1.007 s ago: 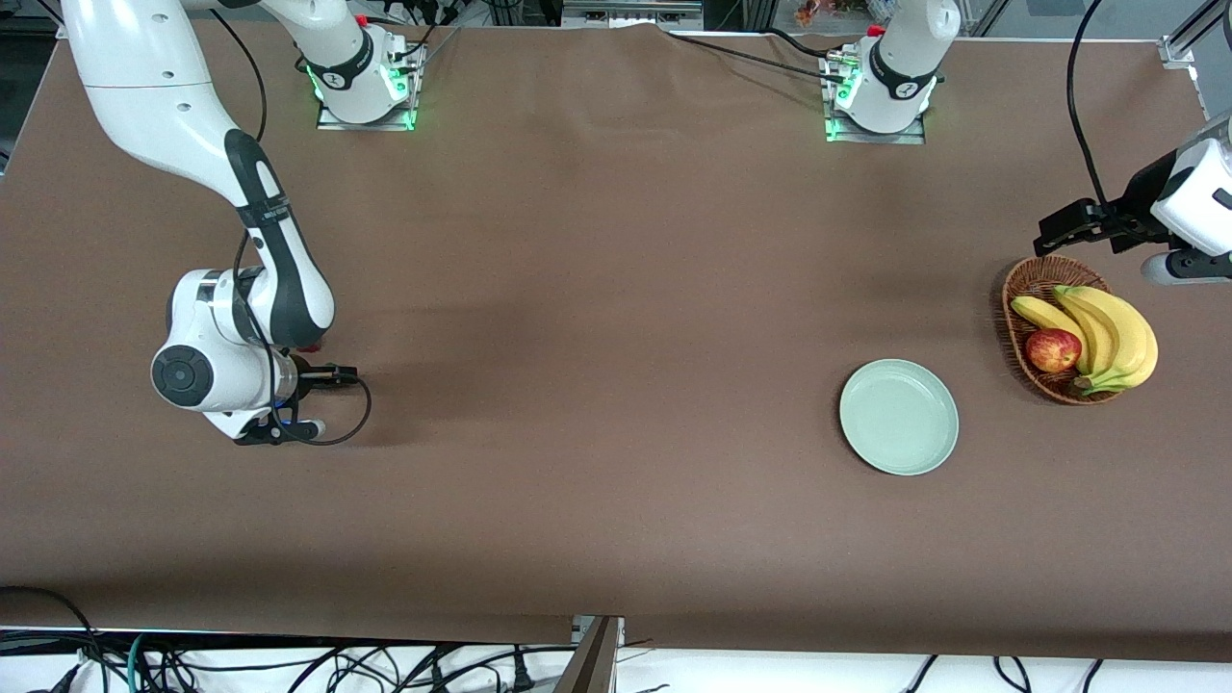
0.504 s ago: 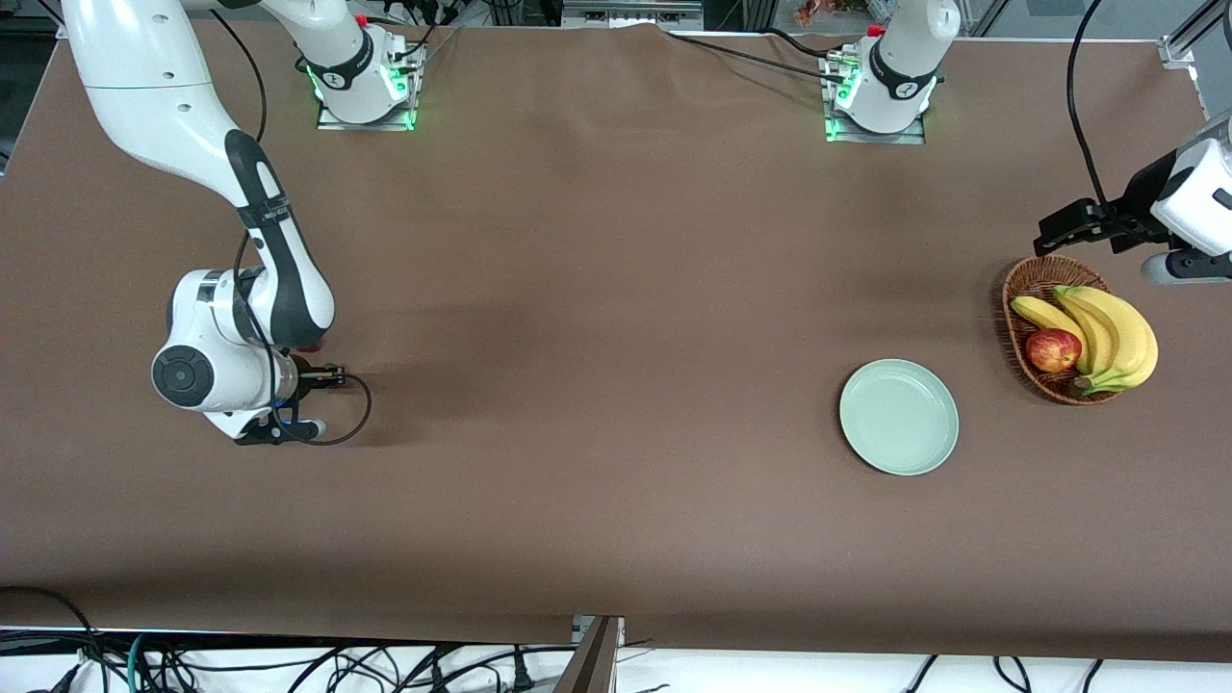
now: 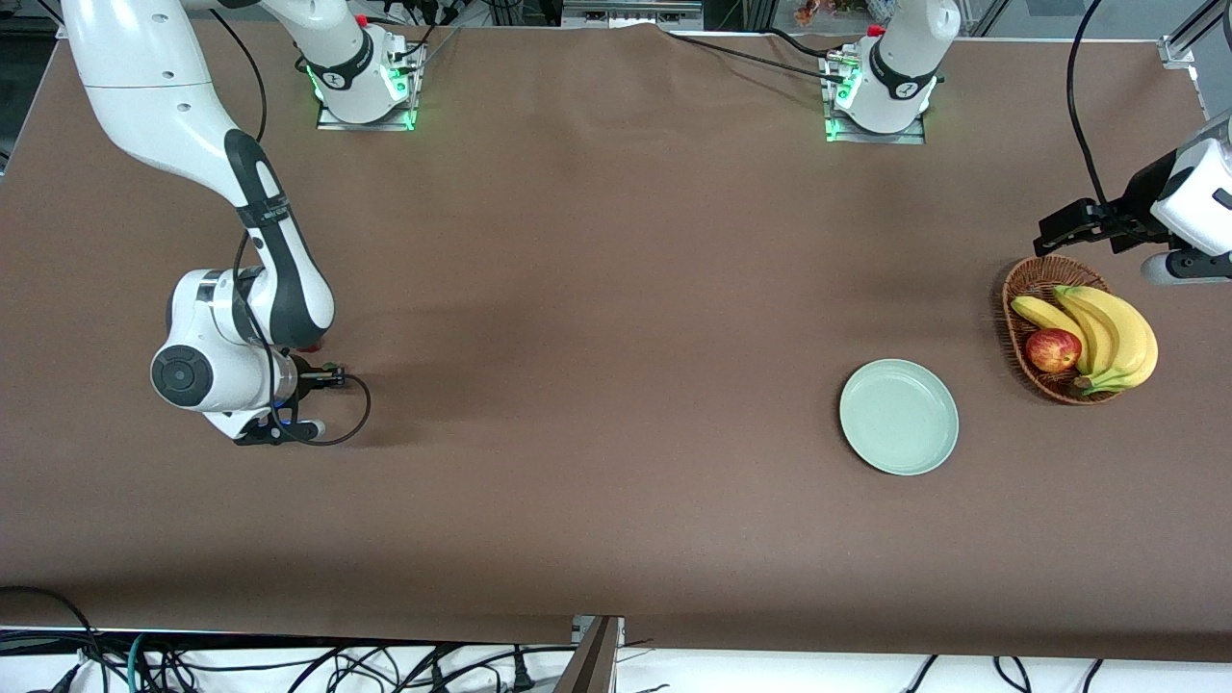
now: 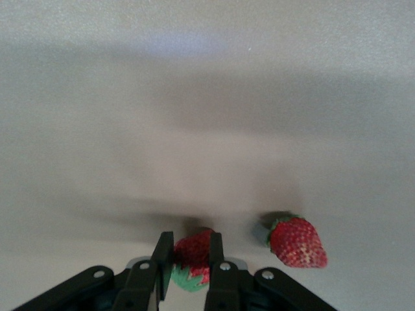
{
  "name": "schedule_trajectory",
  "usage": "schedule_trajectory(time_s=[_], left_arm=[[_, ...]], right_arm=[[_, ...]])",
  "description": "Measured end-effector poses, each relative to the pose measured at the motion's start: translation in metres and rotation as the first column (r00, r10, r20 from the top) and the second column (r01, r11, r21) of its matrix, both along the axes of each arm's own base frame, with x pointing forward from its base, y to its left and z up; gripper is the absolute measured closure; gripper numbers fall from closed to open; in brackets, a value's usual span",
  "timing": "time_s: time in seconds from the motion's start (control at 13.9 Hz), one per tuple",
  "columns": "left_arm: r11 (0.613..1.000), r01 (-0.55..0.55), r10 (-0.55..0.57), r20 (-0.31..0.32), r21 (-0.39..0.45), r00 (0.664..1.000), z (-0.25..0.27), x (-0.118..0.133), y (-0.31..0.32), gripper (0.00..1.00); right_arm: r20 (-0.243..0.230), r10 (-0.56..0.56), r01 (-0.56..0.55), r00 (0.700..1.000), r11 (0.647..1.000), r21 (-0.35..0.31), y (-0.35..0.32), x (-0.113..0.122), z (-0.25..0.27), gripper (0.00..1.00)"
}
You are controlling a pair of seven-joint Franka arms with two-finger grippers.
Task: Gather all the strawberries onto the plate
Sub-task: 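Align the right gripper over one strawberry and close on it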
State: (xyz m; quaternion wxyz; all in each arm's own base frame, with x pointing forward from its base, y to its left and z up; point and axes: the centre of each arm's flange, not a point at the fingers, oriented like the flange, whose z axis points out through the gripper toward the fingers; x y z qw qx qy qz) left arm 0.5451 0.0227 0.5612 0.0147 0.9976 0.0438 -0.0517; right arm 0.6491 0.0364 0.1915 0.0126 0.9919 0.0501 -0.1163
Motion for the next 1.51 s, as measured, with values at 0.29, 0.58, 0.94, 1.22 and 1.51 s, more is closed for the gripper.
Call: schedule_trajectory(time_s=[0.29,0.58,0.94,1.22,1.51], left_arm=[[1.000,0.000,0.000,0.000,0.000,1.000,0.000,0.000,0.000,0.00],[1.000,0.000,0.000,0.000,0.000,1.000,0.000,0.000,0.000,0.00],[1.000,0.000,0.000,0.000,0.000,1.000,0.000,0.000,0.000,0.00],[1.000,0.000,0.000,0.000,0.000,1.000,0.000,0.000,0.000,0.00],[1.000,0.000,0.000,-0.001,0.000,1.000,0.000,0.000,0.000,0.00]], right_arm=[[0.013,-0.017,0.016,1.000,1.000,0.020,0.002,0.004,0.005,0.81],[0.041,-0.042,0.039,0.998,0.996,0.075,0.019,0.013,0.018,0.82],[0.008,-0.018,0.018,1.000,0.997,0.072,0.025,0.004,0.002,0.51],[0.007,-0.006,0.006,1.000,0.997,0.073,0.009,0.005,0.000,0.09],[0.012,0.000,-0.001,1.000,0.997,0.073,0.008,0.007,0.002,0.00]])
